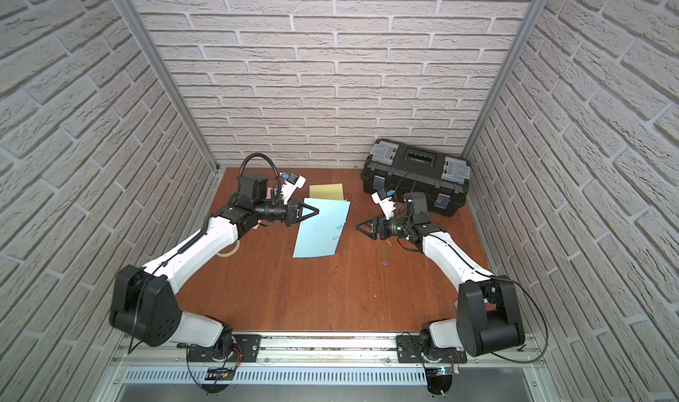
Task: Unclip the paperclips from the documents
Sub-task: Adjust the document.
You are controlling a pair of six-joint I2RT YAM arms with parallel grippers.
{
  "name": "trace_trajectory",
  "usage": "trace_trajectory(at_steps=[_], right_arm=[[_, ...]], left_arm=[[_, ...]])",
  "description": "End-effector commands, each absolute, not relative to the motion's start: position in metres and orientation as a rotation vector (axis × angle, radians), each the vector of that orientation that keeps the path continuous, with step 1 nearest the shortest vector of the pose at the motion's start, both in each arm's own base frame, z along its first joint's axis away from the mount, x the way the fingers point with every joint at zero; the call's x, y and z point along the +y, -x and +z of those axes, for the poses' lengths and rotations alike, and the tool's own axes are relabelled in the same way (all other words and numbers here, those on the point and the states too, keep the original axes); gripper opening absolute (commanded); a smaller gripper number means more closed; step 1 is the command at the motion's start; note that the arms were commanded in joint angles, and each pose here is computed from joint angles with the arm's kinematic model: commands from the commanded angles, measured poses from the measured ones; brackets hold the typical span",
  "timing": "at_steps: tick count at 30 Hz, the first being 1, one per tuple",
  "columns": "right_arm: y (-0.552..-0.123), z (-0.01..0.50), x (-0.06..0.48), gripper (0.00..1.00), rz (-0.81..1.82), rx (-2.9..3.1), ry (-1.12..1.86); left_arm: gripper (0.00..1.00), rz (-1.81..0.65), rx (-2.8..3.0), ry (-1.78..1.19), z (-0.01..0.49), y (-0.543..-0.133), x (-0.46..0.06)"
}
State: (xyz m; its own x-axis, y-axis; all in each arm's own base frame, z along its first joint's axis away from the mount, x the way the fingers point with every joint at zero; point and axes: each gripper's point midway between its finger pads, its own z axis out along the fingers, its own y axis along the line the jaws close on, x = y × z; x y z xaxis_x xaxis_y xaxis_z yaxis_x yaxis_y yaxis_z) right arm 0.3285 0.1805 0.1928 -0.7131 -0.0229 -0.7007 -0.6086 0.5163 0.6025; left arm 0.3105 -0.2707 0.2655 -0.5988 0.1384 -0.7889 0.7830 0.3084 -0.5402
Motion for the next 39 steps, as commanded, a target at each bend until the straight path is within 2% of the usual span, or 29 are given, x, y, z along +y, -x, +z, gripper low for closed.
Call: trace_trajectory(at_steps=[1,17,20,23,34,37,39], right_arm=[[-0.328,0.225,0.198,0.68,1.255,1.933,0.676],[-0.345,0.271,0.240,0.68,1.412,1.712,0.865],[-0.342,0.275,0.246,0.65,1.458,1.686,0.890],[-0.340,0.277,0.249,0.59,1.491,1.677,0.896],[-0.341,0.282,0.250,0.14,1.521,1.678,0.880],[-0.342,0.283,0.250,0.05,1.523,1.682,0.872],[-0.343,0.286,0.250,0.03,1.524,1.683,0.867]], left_arm=[[0.00,-1.350,1.804,-0.891,0.297,-0.306,-0.271],[0.00,-1.462,1.692,-0.918,0.324,-0.300,-0.277],[0.00,-1.462,1.695,-0.914,0.324,-0.302,-0.278],[0.00,-1.463,1.702,-0.911,0.322,-0.305,-0.279],[0.00,-1.472,1.730,-0.922,0.311,-0.310,-0.278],[0.00,-1.461,1.731,-0.921,0.310,-0.311,-0.277],[0.00,-1.454,1.734,-0.915,0.311,-0.311,-0.275]])
